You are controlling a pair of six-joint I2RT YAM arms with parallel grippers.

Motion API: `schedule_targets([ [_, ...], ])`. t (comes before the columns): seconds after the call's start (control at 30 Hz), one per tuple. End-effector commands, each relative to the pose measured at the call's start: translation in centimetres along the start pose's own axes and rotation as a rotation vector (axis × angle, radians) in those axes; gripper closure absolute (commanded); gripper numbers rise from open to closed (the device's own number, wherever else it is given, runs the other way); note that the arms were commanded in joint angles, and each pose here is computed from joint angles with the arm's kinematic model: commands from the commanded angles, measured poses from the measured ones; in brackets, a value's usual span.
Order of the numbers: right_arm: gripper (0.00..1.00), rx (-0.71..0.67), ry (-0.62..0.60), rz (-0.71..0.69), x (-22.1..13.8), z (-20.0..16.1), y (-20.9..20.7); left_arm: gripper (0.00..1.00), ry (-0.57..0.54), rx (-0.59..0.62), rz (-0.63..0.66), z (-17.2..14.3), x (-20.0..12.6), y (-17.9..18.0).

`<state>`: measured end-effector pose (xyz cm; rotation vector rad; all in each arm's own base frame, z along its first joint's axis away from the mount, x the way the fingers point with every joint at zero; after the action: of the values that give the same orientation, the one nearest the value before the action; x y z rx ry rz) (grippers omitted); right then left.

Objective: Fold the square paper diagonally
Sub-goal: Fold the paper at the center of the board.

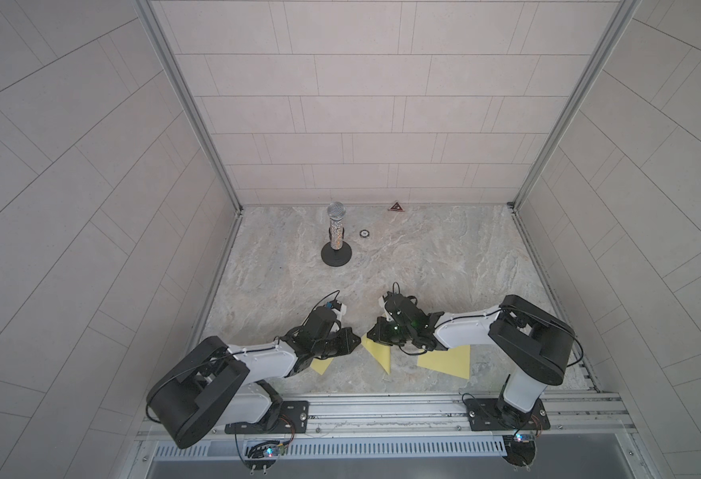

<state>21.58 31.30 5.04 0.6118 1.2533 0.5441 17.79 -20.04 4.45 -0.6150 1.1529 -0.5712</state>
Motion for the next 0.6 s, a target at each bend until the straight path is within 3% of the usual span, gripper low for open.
schedule_targets([
  [0.0,1.0,0.001,0.037,-0.084,0.12,-1.1,-1.59,1.0,-0.014,0.018,-0.013,0.57,0.18,-0.4],
  [0.57,1.0,-0.007,0.042,-0.09,0.16,-1.12,-1.51,1.0,-0.029,0.004,-0.019,1.03,0.5,-0.38],
])
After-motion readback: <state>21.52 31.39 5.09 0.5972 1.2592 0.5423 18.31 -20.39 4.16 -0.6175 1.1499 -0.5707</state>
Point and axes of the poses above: each gripper's point midway between its finger pads, its own x axis out along the fingers, its own y axis along the line the jaws close on, z = x × y, the point moved 4 cm from there along -x, back along the fingers, and after that the axes turned 1 degree about -x, right-handed, at the moved point
